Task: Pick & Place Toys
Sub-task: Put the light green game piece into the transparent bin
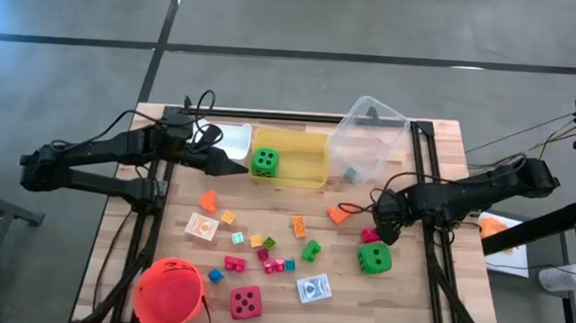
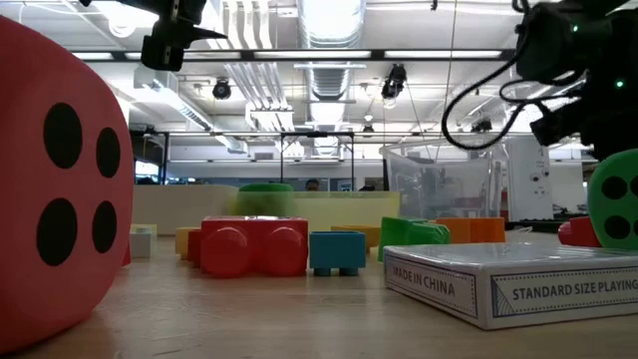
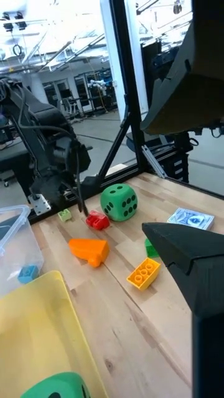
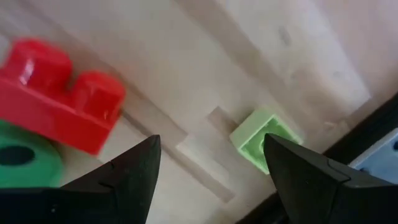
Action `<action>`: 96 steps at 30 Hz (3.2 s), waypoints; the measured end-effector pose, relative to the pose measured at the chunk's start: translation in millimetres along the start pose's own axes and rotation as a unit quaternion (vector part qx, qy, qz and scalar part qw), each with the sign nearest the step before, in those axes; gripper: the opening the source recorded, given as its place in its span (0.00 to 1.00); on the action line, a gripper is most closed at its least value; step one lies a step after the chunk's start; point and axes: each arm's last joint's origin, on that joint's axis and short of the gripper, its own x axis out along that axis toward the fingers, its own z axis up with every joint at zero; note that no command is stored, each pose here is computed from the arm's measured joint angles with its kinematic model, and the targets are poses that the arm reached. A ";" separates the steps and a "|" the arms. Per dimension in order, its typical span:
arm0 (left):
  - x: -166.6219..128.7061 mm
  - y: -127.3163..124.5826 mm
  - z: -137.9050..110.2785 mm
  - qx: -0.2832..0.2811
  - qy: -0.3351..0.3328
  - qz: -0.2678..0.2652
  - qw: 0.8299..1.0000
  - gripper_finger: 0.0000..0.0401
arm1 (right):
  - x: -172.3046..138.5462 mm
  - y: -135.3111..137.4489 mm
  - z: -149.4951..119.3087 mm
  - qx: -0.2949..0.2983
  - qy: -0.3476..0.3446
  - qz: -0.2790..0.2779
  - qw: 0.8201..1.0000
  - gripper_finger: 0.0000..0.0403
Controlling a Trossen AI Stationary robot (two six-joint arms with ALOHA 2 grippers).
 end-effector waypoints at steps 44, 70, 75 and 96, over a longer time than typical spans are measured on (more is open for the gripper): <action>0.0 -0.3 -0.1 0.000 0.003 -0.003 1.000 0.58 | 15.9 35.2 58.6 -0.268 0.200 -0.093 0.938 0.70; 0.0 -0.3 -0.1 -0.004 0.004 -0.003 1.000 0.58 | 26.4 22.5 52.4 -0.281 0.224 -0.118 0.926 0.70; 0.0 -0.4 -0.1 -0.005 0.004 -0.004 1.000 0.58 | 29.4 23.7 53.3 -0.281 0.212 -0.111 0.929 0.70; 0.0 -0.9 -0.1 -0.012 0.003 -0.005 1.000 0.58 | 42.9 17.7 45.1 -0.271 0.235 -0.121 0.926 0.70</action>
